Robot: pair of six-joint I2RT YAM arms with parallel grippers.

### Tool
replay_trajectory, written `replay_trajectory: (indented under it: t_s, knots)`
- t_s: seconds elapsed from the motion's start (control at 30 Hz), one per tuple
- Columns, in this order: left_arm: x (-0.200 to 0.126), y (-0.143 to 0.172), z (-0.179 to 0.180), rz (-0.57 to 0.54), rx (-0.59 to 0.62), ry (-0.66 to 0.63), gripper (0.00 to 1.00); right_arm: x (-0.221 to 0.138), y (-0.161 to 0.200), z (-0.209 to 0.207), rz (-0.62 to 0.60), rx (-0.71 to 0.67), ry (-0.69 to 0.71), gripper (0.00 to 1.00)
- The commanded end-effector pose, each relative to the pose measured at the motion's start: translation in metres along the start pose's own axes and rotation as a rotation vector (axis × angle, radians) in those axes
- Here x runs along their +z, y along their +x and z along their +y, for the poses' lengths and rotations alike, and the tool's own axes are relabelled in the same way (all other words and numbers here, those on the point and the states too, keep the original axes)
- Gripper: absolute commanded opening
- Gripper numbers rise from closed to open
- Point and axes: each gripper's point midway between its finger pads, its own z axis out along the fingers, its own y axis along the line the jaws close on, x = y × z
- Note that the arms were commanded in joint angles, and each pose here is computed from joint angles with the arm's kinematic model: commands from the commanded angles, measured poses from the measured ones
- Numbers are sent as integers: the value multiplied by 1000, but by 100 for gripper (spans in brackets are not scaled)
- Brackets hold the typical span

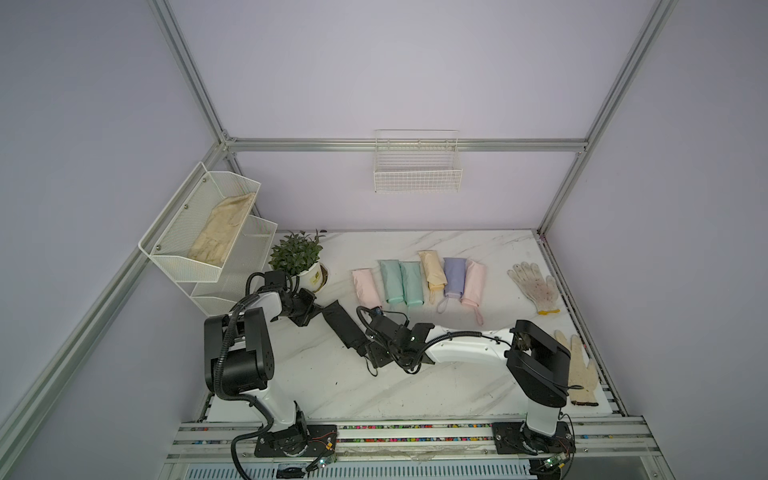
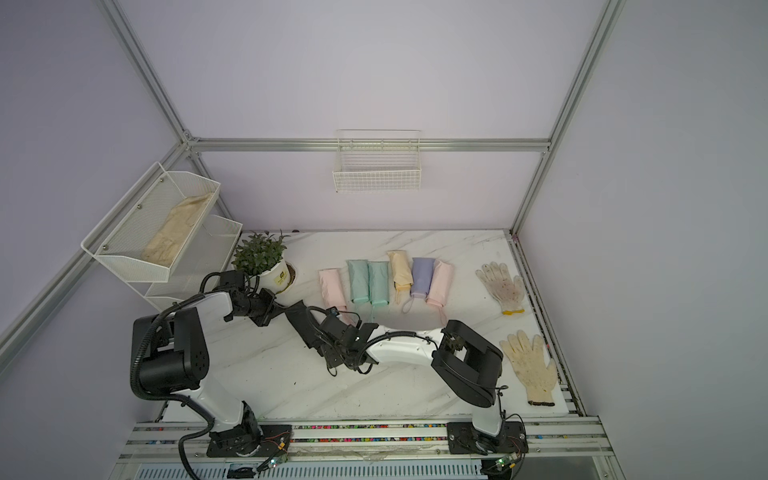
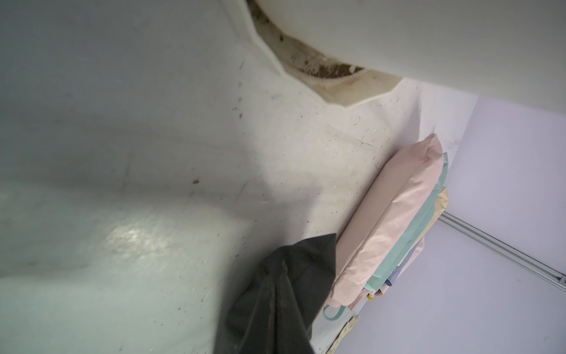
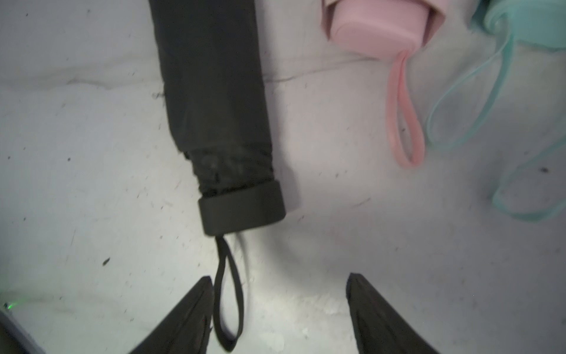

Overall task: Take umbrellas out of sleeves
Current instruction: Take out the umbrella from the umbrella sleeve.

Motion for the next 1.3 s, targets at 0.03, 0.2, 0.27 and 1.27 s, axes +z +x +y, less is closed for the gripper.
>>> replay_trajectory:
  t_s: [0.03,0.2,0.27,1.27]
  knots:
    - [-9,-1,-6,-26,12,40,0,13,-13,14,19,-128,-37,72]
    - [-10,-1,-7,-24,10,47,0,25,-15,26,49,-163,-67,73]
    - [-9,0,-6,-23,9,46,0,29,-14,28,59,-162,-75,73]
    - [-12,-3,-5,-32,-2,52,0,42,1,29,111,-161,-34,37]
